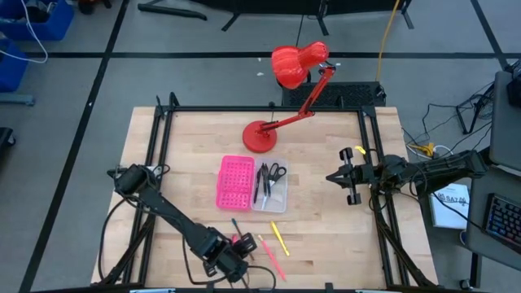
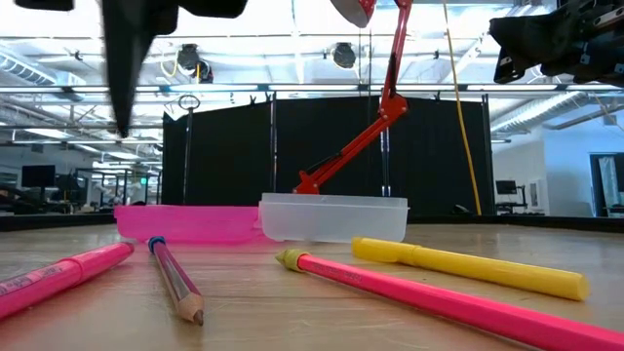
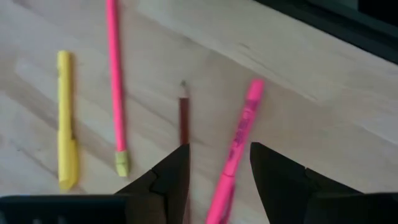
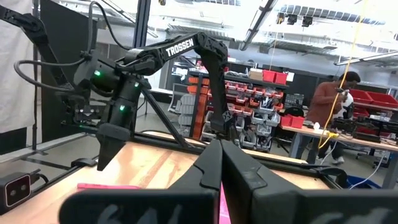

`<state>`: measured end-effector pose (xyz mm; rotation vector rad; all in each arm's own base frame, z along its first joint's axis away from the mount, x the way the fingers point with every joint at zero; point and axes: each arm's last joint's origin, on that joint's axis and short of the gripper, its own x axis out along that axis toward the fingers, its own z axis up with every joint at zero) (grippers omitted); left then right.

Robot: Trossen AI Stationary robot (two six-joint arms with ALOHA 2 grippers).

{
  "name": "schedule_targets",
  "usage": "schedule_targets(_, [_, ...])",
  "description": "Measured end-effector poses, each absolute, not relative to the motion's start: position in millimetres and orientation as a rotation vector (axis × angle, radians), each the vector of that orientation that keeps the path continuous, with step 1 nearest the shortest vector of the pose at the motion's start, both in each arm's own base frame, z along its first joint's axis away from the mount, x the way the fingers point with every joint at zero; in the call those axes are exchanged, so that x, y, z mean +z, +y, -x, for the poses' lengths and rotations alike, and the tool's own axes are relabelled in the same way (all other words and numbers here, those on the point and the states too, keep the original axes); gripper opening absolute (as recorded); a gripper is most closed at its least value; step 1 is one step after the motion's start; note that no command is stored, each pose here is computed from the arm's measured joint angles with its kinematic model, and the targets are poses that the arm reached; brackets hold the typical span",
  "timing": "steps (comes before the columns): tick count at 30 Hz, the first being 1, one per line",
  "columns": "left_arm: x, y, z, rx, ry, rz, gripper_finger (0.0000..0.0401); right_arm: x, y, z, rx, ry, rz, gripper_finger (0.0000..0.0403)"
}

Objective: Pick & place school supplies into a supply box
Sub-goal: Put the pink pen into the supply box

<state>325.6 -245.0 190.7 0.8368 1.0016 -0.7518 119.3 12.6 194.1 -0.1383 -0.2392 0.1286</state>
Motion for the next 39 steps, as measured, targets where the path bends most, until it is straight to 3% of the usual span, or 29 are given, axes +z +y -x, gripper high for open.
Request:
schedule_targets(6, [190.9, -241.3, -330.0, -0.788, 0.989, -0.804, 0.0175, 194.1, 12.6, -119.3, 0.126, -0.239, 0.139, 0.0])
schedule_targets(16, [154.3, -243.6, -341.5, -0.895, 1.017, -0.83, 0.0175, 193.7, 12.5, -119.4, 0.125, -0.235, 0.141, 0.0])
schedule_targets(39, [144.4, -227.2, -344.9, -0.997, 1.104, -0.793, 0.0175, 192.2, 12.5, -119.7, 0.129, -0.218, 0.115, 0.0])
